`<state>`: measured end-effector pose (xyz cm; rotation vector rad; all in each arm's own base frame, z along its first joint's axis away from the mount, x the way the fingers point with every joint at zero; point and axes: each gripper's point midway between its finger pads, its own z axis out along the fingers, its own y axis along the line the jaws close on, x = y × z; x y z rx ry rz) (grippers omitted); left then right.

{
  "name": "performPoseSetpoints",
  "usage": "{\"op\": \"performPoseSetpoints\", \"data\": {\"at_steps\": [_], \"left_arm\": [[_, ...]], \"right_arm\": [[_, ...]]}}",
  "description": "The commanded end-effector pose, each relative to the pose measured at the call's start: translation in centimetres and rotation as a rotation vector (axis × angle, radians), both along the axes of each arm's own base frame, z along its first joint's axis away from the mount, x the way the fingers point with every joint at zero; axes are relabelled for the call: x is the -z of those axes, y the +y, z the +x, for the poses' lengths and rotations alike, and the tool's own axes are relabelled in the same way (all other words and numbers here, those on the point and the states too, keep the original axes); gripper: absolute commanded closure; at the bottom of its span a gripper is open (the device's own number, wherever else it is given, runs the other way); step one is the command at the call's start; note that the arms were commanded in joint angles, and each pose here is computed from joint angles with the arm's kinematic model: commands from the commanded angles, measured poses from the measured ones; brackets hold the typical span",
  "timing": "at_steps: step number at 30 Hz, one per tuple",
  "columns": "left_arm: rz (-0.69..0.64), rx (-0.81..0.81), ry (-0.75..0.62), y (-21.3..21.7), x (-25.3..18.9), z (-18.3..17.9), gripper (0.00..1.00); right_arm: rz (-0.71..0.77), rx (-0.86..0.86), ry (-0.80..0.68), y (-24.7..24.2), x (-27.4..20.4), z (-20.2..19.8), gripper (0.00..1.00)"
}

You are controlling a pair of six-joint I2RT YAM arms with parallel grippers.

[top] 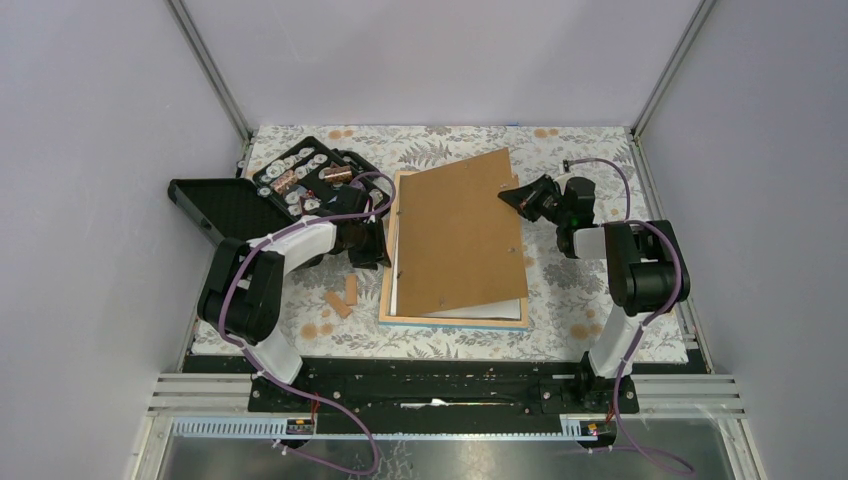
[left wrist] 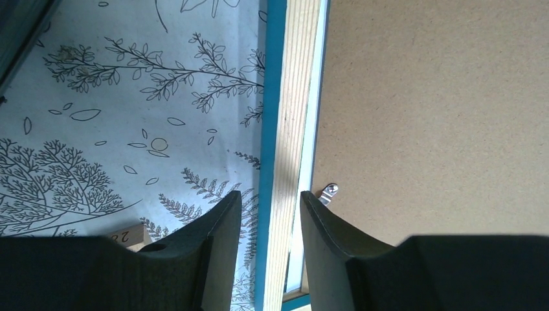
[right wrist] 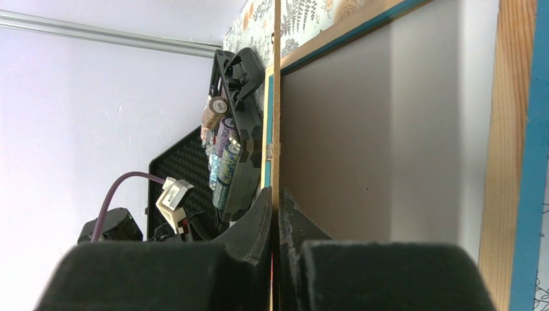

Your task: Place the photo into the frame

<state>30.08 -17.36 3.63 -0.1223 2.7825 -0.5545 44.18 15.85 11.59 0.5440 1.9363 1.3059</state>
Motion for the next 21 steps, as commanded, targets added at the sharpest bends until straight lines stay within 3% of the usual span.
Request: {"op": "performPoseSetpoints", "data": {"at_steps": [1,10,21], "left_arm": [[-0.029,0.006,-0.010,-0.4,0.0,0.4,0.59],[-0.110,0.036,0.048,-1.9,0.8,-0.7,0.66],[-0.209,0.062,0.024,-3.3,-0.9,-0.9,0.68]], "right_arm": [[-0.013,0.021,-0.124,-0.4,-1.8,1.8,1.00],[0.056,0.012,-0.107,1.0,0.3,-0.1,1.00],[0.009,0.055,-0.062,1.6,3.3,-2.0,1.00]]}}
